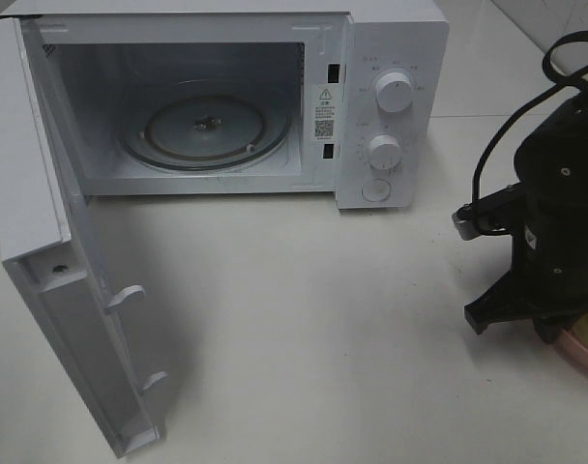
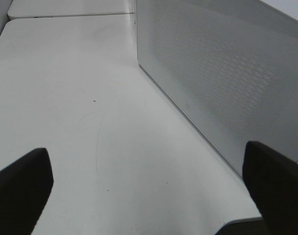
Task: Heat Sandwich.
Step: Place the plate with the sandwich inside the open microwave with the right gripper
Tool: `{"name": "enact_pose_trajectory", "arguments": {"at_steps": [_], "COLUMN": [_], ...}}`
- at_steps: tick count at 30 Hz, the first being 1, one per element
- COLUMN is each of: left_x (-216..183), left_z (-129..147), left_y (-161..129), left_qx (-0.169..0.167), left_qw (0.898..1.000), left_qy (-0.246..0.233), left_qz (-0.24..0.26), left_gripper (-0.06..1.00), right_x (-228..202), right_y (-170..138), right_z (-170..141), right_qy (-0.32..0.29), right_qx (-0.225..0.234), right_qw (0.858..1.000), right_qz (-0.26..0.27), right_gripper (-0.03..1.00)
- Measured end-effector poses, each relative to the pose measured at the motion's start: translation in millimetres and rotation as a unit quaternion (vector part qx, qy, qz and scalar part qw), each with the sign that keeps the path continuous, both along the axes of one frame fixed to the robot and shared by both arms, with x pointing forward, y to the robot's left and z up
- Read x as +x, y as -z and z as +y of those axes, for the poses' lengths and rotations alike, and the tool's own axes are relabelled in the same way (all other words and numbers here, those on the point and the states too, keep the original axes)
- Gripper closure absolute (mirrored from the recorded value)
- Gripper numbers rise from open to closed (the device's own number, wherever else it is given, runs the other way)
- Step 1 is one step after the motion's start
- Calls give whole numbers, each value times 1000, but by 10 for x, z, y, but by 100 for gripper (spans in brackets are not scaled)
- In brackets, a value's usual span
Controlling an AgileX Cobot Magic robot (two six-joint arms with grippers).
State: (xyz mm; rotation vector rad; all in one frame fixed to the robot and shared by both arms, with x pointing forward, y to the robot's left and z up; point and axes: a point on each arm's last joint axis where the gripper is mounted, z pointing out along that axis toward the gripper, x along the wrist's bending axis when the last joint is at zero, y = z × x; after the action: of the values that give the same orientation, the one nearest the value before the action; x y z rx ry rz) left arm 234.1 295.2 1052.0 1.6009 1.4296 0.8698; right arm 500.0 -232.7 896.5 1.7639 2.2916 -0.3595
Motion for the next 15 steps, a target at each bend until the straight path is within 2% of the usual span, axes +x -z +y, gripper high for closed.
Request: {"name": "enact_pose_trajectory", "arguments": {"at_steps": [15], "left_x": [0], "left_z": [0], "left_y": [0], "left_qx": [0], "left_qw": [1000], "left_qy": [0], "left_qz": [0], "left_gripper": [-3], "right_x": [-122], "right_y": [-29], "right_z": [215], "right_qy": [-49], "right_qx": [-41], "right_qw": [998], "right_qz": [17], "right_gripper": [92]}}
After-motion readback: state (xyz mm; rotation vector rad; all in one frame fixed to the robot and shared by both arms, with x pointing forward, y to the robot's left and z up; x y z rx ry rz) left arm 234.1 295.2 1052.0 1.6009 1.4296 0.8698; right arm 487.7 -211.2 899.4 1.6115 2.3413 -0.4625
